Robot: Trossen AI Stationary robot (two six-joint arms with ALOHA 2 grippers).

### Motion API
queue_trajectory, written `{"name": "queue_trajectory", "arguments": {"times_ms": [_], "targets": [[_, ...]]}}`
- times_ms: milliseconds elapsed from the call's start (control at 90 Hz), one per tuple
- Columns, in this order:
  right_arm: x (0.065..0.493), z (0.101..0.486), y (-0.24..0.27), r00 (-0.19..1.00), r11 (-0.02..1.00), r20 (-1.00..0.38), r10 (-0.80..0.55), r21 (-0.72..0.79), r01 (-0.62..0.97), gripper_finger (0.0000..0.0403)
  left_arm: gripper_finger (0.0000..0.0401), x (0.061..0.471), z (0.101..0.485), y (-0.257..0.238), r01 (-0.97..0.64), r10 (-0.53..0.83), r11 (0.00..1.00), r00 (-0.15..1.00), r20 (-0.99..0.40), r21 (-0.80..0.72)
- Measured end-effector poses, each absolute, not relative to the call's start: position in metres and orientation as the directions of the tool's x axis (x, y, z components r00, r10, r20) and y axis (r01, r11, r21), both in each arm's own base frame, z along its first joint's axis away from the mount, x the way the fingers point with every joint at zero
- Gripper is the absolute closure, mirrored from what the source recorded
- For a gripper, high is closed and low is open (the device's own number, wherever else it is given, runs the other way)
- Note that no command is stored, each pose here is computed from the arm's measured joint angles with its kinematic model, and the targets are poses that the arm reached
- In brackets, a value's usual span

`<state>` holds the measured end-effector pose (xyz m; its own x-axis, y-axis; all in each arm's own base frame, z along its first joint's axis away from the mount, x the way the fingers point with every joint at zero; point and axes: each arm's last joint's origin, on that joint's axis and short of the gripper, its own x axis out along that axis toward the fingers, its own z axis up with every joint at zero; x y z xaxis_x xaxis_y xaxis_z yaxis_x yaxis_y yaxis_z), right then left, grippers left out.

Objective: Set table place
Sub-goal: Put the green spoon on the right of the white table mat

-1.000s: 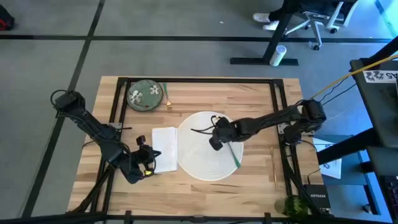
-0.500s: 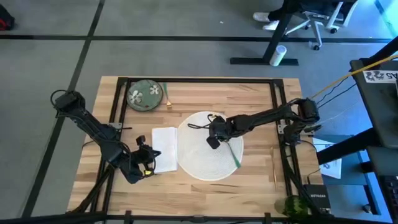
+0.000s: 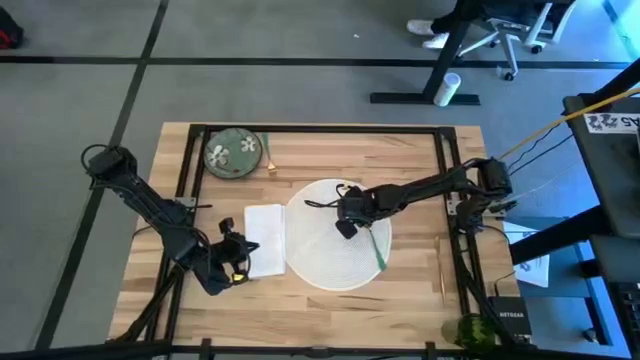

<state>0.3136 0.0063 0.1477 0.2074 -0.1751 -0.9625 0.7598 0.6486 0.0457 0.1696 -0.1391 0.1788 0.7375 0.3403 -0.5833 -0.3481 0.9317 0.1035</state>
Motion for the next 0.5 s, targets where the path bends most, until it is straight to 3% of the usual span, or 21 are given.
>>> {"name": "queue_trajectory", "arguments": {"times_ms": [500], "targets": [[0.3108, 0.1473, -0.0006, 0.174, 0.639, -0.963, -0.203, 0.004, 0.769, 0.0403, 0.0401, 0.1695, 0.1788, -0.1390, -0.352, 0.341, 0.931, 0.737, -0.583, 0.100]]}}
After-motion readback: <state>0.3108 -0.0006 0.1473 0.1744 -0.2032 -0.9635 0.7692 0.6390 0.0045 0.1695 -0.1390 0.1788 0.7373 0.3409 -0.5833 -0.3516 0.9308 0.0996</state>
